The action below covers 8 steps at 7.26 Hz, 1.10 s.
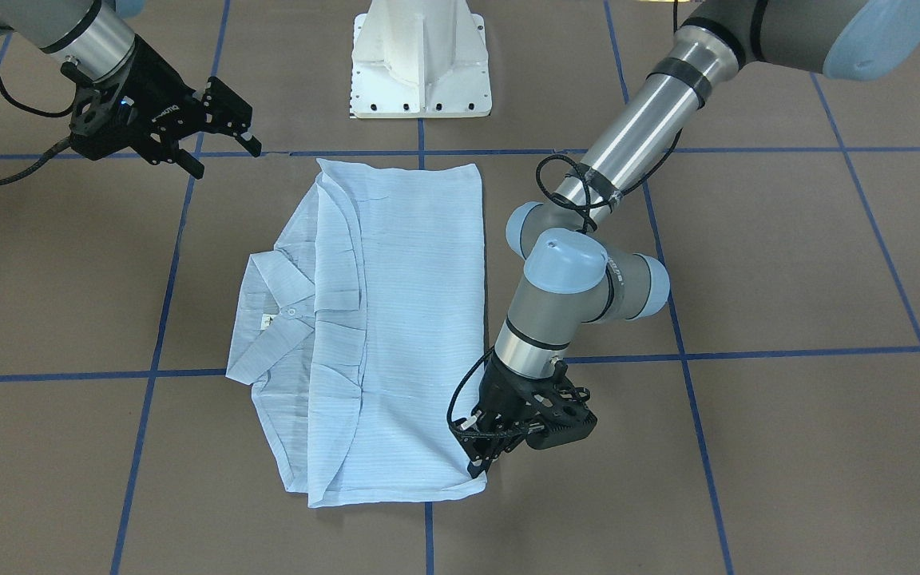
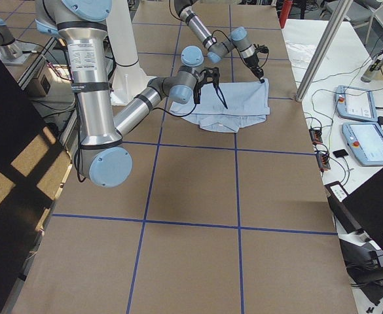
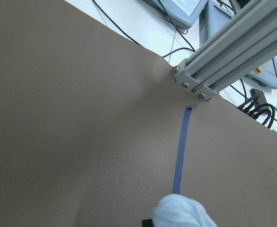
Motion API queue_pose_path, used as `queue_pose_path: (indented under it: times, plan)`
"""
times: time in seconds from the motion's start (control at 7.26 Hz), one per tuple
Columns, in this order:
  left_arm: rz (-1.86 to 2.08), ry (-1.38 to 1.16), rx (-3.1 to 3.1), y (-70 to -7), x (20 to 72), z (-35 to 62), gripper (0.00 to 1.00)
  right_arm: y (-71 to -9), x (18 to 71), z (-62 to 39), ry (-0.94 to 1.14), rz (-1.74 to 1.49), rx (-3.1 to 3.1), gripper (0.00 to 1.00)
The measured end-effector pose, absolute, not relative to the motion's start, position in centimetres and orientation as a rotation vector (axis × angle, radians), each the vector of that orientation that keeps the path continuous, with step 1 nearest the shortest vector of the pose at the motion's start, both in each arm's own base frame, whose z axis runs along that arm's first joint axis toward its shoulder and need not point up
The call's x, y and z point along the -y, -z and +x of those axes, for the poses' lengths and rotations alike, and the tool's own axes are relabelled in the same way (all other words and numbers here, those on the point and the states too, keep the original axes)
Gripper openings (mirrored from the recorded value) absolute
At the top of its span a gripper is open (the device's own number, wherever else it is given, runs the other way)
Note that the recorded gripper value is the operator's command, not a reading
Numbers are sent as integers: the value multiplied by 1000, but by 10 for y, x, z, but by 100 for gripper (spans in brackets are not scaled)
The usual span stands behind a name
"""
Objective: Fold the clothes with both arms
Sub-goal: 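Open the left gripper and withdraw it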
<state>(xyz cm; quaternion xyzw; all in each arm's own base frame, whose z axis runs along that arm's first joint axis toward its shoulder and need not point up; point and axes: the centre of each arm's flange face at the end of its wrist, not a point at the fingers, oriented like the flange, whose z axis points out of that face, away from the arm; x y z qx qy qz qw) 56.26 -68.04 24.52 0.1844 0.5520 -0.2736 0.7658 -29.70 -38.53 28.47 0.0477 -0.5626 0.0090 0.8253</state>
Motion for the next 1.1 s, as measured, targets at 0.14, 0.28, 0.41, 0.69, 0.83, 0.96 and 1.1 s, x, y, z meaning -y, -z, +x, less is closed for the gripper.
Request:
queue_pose_path:
  times: [0.14,0.28,0.41,0.69,0.83,0.96,1.1]
  plan:
    - [402,593,-1198,-246,681,562,100,-286,386,-297,-20,100,1194,100]
    - [409,582,-1193,-247,681,562,100,-287,387,-298,-20,99,1192,100]
    - [419,568,-1188,-247,682,561,100,-288,387,-298,-21,98,1188,100]
    - [412,554,-1192,-246,691,546,100,-288,389,-299,-35,117,1179,100]
    - [371,531,-1206,-252,696,524,100,-289,387,-306,-41,138,1165,100]
    - [327,495,-1208,-266,691,496,100,-289,381,-323,-40,166,1145,100]
    - [303,450,-1189,-278,679,466,100,-287,375,-347,-32,194,1120,100]
